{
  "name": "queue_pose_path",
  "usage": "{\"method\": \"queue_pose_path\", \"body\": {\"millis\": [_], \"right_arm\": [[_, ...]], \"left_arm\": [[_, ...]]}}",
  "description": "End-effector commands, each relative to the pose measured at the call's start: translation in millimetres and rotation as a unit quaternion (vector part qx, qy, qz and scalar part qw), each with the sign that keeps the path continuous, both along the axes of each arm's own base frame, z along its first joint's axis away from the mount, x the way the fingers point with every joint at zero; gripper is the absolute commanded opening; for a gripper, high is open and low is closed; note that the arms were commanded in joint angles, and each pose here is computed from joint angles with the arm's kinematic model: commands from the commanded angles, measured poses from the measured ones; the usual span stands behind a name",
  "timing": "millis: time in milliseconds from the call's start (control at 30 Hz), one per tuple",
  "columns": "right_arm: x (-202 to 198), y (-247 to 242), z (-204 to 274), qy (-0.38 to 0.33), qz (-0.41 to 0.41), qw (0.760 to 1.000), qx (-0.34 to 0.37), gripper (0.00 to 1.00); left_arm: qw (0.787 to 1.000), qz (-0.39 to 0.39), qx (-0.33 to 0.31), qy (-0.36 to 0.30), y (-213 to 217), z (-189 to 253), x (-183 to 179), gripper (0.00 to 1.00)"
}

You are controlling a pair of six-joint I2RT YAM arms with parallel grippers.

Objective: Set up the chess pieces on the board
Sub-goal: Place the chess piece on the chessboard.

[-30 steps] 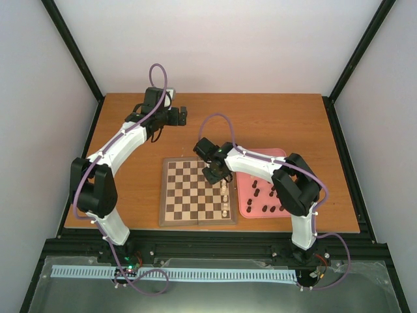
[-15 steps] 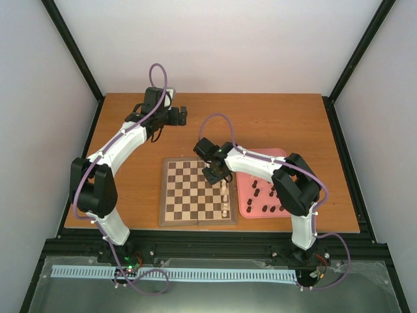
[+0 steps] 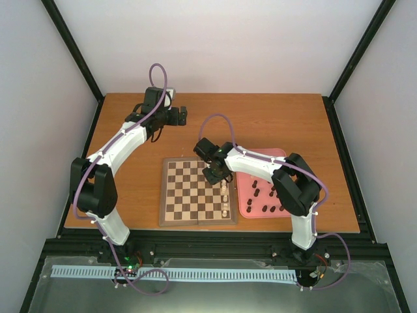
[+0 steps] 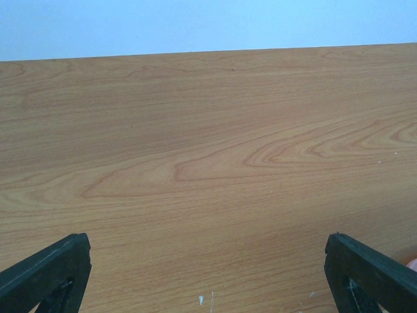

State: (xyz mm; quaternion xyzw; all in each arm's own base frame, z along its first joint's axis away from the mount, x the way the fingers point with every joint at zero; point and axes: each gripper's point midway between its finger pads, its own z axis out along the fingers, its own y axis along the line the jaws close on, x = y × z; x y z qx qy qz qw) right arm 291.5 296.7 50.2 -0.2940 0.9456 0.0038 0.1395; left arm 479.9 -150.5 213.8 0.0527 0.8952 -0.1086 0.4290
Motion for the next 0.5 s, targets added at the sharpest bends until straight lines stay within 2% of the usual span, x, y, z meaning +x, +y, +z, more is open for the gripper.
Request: {"method": "queue_pose_path", "body": {"millis": [0,167,300,467], "right_arm": [[-2.3,-4.5,-4.2,0.009,-0.001,1.0,-0.006,0.13],[-1.4,-3.7,-2.3,0.008,0.0,1.0,-0.005,0.14],[-0.5,-4.5,0.0,0.005,0.0,1.0,-0.007,0.21],[0.7,-3.1,6.8,-0.001,0.0,1.0,0.0,0.24]], "left_arm": [[1.0,0.009,-0.006,-0.014,3.1,16.7,6.1,1.0],[1.0,0.009,-0.007,-0.016,2.9,17.8,6.1,1.0],[1.0,0.009,-0.006,-0.014,3.3,16.8,6.7,1.0],[1.0,0.008,-0.007,-0.014,2.5,17.0,7.0,1.0]]}}
